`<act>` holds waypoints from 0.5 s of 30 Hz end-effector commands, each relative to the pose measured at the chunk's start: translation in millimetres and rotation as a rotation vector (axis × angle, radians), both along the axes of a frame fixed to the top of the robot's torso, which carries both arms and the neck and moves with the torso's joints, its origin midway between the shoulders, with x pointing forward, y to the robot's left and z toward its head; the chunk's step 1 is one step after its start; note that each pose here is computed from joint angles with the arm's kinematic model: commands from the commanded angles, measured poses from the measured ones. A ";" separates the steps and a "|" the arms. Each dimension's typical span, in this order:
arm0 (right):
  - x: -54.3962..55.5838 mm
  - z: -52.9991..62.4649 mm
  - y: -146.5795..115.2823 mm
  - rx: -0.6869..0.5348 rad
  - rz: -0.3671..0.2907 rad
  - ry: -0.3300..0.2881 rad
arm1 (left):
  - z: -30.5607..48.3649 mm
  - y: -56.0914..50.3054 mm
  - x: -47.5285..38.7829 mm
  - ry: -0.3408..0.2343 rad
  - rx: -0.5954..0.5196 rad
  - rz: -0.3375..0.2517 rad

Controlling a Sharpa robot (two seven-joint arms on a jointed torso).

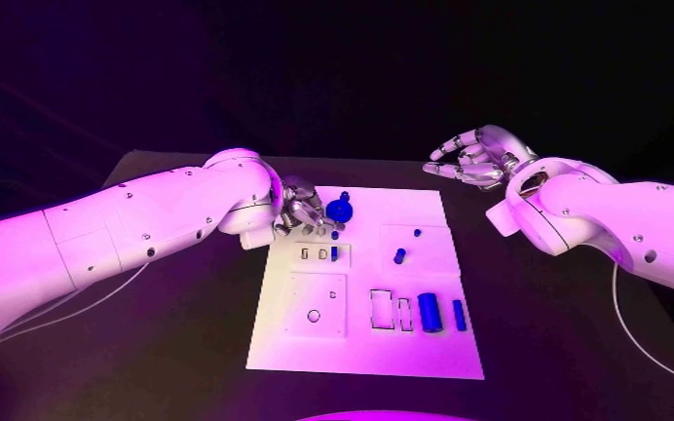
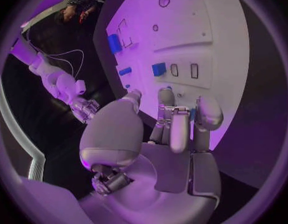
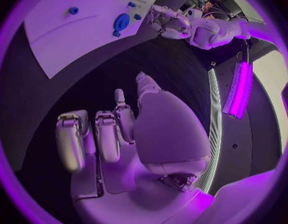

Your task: Assemble the parts on the task board

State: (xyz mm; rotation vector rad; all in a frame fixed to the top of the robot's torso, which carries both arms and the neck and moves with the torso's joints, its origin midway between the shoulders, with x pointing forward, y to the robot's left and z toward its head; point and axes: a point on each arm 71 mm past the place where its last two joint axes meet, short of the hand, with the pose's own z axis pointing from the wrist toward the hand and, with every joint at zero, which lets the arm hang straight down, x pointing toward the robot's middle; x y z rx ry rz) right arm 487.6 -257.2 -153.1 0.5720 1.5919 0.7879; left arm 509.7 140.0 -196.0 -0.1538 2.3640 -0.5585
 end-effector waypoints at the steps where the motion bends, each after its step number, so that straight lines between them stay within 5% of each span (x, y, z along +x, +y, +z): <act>1: 0.2 -0.2 1.7 0.000 0.017 0.006 | -2.6 -2.8 -1.3 0.033 0.051 -0.046; 15: 1.9 2.0 1.5 0.012 0.012 -0.026 | -11.6 -11.5 2.9 0.058 0.081 -0.060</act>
